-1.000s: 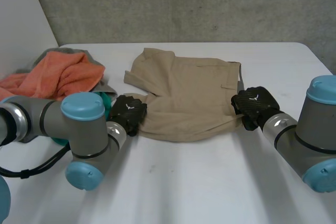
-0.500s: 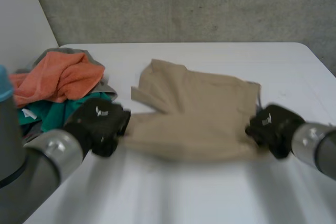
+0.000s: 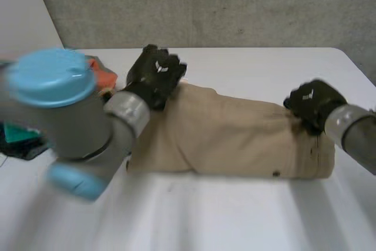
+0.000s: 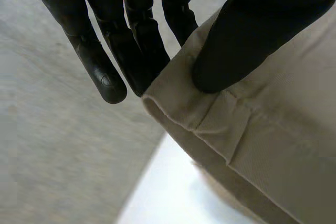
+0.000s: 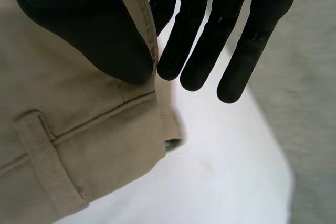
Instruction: Fold the laundry.
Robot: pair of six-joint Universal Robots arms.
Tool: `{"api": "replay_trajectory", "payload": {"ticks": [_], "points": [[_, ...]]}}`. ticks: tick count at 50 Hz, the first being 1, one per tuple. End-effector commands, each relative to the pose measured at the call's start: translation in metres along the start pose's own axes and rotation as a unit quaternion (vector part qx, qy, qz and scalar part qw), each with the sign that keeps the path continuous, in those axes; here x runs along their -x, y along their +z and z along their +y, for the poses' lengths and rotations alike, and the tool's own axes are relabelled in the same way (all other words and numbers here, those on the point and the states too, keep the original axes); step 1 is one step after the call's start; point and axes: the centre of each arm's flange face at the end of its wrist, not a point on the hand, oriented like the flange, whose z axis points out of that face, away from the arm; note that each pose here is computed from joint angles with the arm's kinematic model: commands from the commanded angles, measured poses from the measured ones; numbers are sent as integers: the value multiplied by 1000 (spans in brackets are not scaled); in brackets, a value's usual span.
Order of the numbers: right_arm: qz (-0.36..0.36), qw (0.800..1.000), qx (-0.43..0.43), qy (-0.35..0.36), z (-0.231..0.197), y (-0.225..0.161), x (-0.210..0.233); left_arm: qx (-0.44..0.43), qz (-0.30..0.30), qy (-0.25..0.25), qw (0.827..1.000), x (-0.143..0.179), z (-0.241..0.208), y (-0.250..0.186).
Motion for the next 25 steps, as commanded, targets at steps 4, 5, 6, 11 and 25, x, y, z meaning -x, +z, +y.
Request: {"api": "replay_trajectory", "payload": {"ticks": [4, 5, 6, 11, 25], "points": [[138, 987, -77, -7, 7, 99, -19, -49, -75, 43, 995, -12, 61, 119], [147, 986, -82, -10, 8, 105, -20, -57, -84, 44, 994, -14, 66, 130], [155, 984, -88, -11, 9, 112, -19, -62, -86, 47, 993, -17, 69, 136], [211, 970, -117, -24, 22, 156, -17, -86, -100, 48, 990, -26, 82, 155], [117, 991, -49, 49, 11, 106, -1, -167, -137, 34, 976, -28, 34, 132]]}}
